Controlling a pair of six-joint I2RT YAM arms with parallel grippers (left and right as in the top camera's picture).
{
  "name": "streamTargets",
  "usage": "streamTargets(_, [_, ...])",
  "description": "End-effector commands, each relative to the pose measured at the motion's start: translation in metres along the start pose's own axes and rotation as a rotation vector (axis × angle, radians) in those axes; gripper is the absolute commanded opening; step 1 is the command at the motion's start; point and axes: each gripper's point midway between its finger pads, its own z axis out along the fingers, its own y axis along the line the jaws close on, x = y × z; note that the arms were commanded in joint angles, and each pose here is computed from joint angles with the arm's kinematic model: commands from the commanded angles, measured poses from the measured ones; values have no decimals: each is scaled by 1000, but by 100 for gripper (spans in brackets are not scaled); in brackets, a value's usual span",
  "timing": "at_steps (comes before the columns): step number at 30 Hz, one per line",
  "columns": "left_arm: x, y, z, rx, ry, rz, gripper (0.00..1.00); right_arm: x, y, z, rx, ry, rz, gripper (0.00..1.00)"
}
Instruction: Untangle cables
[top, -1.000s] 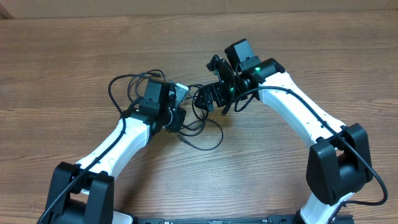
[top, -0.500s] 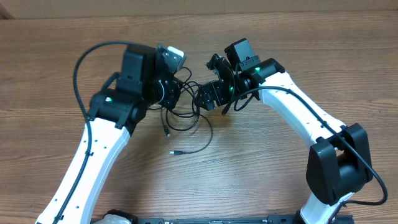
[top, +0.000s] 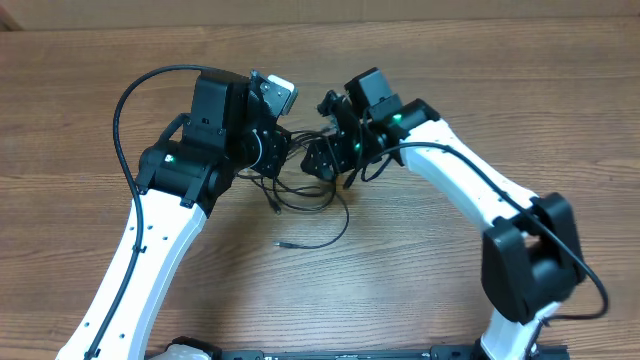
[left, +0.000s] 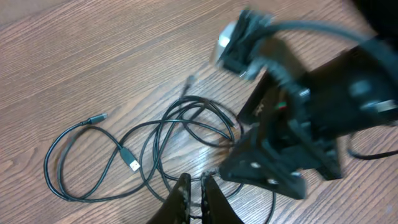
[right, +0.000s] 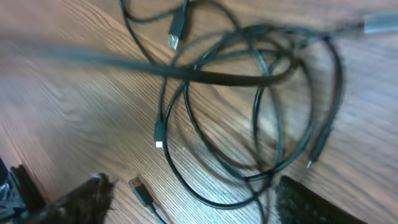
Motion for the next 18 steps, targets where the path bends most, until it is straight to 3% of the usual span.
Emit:
streamTargets(1, [-6,2,-5,-11,-18,13,7,12,-8,22,-6,55,27,78])
streamTargets(7, [-6,3,-5,-13,-16,16,11,3,-10,25,-9,25,14,82])
streamTargets(9, [-5,2,-5,-10,-13,16,19,1,-12,24,-8,15,11,87])
streamTargets(14, [-3,2,-5,-9,-6,14,37,-6,-15,22,-7,-10,-48,84])
streamTargets(18, [-3,2,-5,-9,-5,14,40,-15,-13,18,-8,-41,-143,81])
